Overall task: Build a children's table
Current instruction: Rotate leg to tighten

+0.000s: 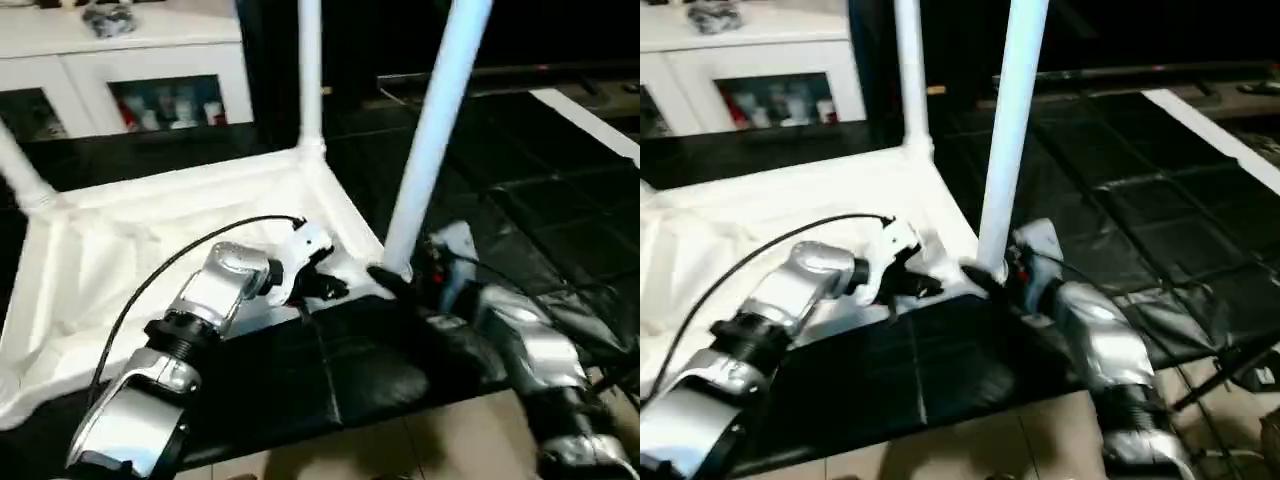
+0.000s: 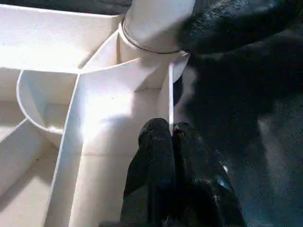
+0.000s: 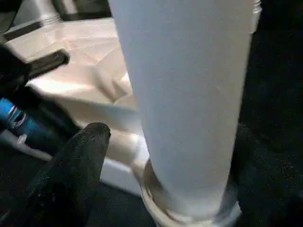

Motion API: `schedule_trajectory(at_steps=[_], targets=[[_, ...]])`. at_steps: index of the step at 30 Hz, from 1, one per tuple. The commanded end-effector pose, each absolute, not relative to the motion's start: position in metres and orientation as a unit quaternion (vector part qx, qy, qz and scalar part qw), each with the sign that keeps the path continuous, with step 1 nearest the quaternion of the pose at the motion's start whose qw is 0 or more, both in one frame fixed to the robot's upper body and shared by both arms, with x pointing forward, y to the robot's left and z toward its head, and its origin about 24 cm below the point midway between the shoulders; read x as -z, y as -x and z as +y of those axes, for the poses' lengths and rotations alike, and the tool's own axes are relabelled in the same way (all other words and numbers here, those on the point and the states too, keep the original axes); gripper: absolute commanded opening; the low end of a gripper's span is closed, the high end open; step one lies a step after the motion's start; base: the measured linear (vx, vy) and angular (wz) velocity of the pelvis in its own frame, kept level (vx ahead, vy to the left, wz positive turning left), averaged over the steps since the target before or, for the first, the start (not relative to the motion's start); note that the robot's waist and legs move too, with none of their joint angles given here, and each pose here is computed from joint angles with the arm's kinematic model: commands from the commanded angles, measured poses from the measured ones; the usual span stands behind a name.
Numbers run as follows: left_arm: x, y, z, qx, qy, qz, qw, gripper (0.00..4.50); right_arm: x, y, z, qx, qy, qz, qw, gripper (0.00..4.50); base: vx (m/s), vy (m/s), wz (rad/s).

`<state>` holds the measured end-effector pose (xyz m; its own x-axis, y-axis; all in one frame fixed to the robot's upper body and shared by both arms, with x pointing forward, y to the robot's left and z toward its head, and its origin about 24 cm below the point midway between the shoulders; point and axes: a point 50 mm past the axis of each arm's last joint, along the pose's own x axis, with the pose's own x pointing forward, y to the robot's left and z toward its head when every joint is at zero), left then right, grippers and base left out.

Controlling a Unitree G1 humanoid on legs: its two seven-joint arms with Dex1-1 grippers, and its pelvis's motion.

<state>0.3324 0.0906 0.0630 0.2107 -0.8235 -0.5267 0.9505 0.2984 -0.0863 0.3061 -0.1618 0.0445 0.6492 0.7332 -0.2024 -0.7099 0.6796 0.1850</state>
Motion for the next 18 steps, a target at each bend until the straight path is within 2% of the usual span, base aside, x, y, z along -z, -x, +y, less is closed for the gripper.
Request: schedule_trajectory(at_steps=[1, 6, 9, 13, 18], targets=[[-0.073, -0.326, 0.085, 0.629, -0.146, 0.218, 0.732, 0.0, -0.051, -0.3, -0.174, -0.435, -0.036, 0.128, 0.89, 4.34, 0.0, 0.0, 0.0], [-0.071, -0.322, 0.091, 0.649, -0.161, 0.225, 0.709, 0.0, -0.058, -0.293, -0.193, -0.463, -0.021, 0.13, 0.877, 4.47, 0.0, 0.0, 0.0], [-0.071, -0.319, 0.1, 0.666, -0.182, 0.231, 0.686, 0.0, -0.062, -0.284, -0.208, -0.504, 0.001, 0.152, 0.85, 4.47, 0.0, 0.0, 0.0], [-0.07, -0.316, 0.105, 0.682, -0.199, 0.231, 0.665, 0.0, -0.065, -0.28, -0.212, -0.531, 0.018, 0.164, 0.831, 4.47, 0.0, 0.0, 0.0], [-0.072, -0.31, 0.108, 0.712, -0.206, 0.227, 0.632, 0.0, -0.069, -0.276, -0.206, -0.582, 0.031, 0.173, 0.794, 4.47, 0.0, 0.0, 0.0]])
